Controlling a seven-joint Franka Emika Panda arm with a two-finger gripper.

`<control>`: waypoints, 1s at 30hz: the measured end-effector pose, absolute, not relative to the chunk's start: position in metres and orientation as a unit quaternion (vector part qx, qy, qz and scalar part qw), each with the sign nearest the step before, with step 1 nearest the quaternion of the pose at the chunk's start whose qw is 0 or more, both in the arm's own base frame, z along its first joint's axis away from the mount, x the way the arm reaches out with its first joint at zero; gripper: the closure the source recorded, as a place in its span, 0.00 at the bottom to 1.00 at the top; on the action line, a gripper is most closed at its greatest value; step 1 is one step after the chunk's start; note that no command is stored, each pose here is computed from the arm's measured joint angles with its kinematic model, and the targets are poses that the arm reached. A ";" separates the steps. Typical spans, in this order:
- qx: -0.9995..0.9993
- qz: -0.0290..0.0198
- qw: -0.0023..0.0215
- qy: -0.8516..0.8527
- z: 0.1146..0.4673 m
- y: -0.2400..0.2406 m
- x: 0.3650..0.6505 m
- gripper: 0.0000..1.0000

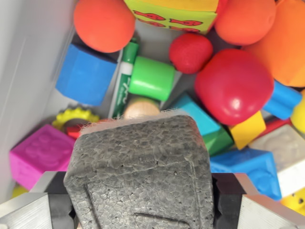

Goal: Pick an object from the bin

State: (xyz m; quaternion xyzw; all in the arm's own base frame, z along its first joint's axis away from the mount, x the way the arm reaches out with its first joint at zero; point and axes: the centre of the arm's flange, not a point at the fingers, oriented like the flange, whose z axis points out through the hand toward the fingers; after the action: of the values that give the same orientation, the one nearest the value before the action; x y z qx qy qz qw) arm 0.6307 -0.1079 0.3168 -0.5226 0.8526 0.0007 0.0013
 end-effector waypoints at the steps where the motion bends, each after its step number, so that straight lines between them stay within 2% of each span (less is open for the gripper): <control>1: -0.523 0.001 0.001 0.853 0.321 -0.108 0.631 1.00; 30: -0.523 0.001 0.002 0.853 0.431 -0.107 0.632 1.00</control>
State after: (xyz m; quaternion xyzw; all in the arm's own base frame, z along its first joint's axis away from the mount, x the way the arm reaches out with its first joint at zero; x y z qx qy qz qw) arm 0.6315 -0.1075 0.4308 -0.5227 0.8525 0.0014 0.0020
